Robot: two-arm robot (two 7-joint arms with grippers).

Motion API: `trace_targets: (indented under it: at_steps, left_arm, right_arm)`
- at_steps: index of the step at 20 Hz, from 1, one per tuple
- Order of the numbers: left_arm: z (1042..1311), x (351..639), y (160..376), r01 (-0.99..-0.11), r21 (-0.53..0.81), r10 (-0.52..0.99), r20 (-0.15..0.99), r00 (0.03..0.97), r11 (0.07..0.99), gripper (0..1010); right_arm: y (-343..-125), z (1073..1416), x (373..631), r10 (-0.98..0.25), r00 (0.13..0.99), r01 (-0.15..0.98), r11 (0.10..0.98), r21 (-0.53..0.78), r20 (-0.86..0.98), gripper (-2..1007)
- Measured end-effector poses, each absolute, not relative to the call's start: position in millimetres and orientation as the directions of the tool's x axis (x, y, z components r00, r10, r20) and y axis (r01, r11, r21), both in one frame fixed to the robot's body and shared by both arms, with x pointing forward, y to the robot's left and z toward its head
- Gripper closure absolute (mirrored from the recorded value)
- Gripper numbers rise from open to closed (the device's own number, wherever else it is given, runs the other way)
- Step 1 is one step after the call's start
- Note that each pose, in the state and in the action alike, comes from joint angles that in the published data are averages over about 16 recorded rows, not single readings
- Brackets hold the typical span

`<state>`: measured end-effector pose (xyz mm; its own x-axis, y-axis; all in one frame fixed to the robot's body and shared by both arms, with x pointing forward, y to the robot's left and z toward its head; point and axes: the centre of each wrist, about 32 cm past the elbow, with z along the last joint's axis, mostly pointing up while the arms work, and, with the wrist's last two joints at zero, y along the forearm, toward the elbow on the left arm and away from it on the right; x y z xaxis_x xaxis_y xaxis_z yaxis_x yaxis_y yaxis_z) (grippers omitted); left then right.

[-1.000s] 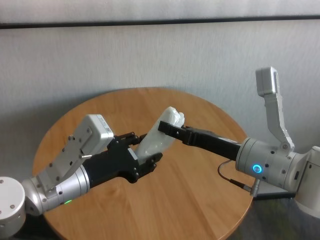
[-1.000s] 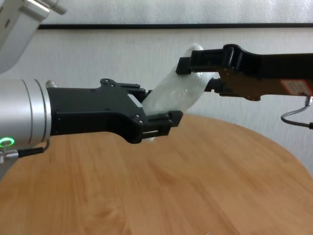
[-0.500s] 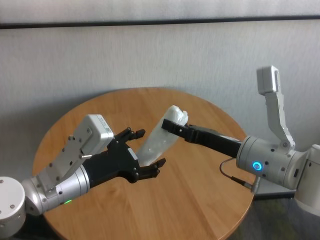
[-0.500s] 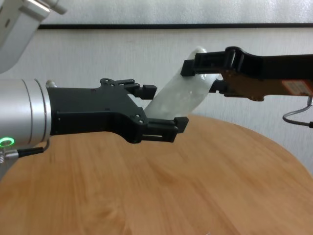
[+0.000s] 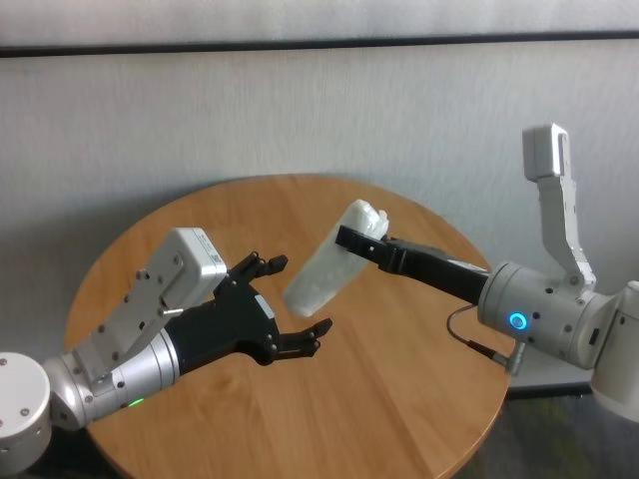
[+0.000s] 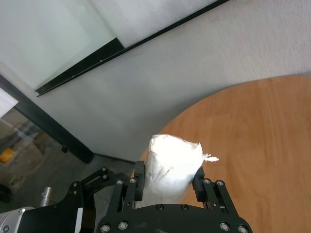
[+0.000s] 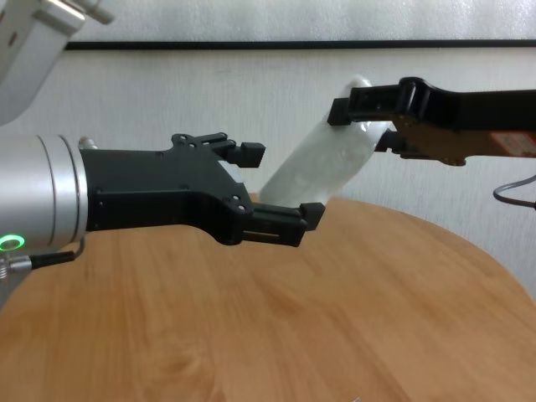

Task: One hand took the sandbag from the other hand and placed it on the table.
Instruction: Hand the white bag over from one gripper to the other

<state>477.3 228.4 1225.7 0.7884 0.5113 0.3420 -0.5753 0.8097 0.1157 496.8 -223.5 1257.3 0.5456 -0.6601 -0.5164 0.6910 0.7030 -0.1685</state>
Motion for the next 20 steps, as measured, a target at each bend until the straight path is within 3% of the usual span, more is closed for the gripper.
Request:
trace_targets:
  at_steps: [20]
  left_arm:
    - [1225.7, 477.3, 228.4, -0.575, 0.116, 0.511, 0.342, 0.788, 0.810, 8]
  right_arm:
    - [-228.8, 1257.2, 501.6, -0.681, 0.525, 0.716, 0.678, -0.166, -0.511, 433]
